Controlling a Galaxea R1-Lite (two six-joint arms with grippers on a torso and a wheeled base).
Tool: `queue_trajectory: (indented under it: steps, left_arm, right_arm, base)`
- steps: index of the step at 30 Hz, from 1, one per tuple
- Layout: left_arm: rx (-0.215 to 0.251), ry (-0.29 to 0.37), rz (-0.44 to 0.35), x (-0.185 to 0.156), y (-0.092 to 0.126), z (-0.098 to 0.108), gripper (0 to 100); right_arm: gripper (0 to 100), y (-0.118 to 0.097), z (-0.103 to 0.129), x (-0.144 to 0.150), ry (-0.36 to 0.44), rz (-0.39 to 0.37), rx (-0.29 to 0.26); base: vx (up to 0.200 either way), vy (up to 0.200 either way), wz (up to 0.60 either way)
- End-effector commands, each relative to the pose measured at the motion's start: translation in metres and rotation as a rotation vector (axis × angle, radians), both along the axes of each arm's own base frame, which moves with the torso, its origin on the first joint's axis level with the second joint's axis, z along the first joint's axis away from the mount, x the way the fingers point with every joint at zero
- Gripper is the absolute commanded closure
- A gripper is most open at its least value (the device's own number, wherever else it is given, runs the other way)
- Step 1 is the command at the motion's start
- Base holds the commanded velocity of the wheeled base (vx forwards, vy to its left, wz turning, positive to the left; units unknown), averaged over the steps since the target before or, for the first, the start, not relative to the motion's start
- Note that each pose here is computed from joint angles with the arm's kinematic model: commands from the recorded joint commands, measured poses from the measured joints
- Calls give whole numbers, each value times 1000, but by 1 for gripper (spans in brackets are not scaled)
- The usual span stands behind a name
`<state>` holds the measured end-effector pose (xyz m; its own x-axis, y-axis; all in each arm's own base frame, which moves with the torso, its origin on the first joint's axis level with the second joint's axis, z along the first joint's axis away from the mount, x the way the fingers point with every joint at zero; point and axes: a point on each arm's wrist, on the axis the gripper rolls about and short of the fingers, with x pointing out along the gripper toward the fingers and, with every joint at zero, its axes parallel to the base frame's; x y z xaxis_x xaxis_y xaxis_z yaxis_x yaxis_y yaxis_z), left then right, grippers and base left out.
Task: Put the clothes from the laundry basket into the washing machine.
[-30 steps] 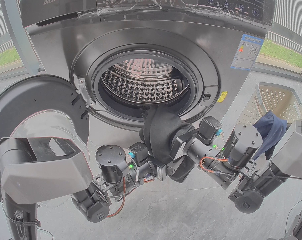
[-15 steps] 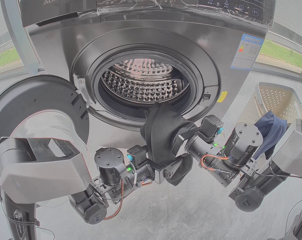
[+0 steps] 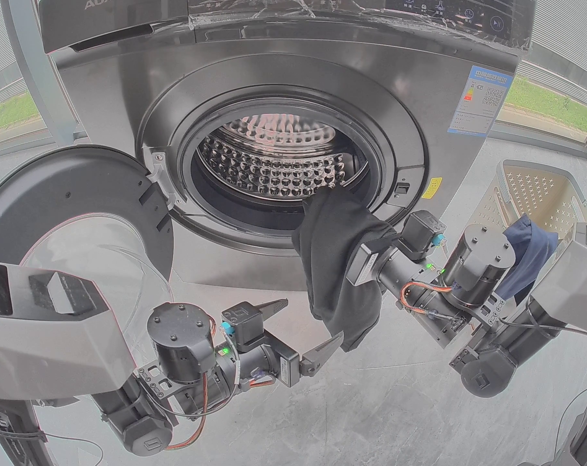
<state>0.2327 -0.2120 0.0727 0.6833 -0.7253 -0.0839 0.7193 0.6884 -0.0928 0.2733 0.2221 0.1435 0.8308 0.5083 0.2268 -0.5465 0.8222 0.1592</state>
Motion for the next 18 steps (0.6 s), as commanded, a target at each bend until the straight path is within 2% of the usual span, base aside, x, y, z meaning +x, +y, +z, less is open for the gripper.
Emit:
queue_trajectory:
  steps: [1, 4, 13, 18]
  left_arm:
    - [-14, -14, -15, -7, 0, 8, 0]
    - [-33, -32, -19, -1, -7, 10, 0]
    - [-60, -58, -7, 28, -30, -2, 0]
    - [-72, -57, 15, 42, -34, -10, 0]
  right_arm:
    - [100, 1, -1, 1, 1, -2, 0]
    - [100, 4, -6, 1, 10, 5, -5]
    - [100, 5, -5, -1, 12, 11, -5]
    - [100, 11, -5, -9, 14, 37, -6]
  base:
    - [0, 0, 0]
    - [0, 0, 0]
    - [0, 0, 0]
    - [0, 0, 0]
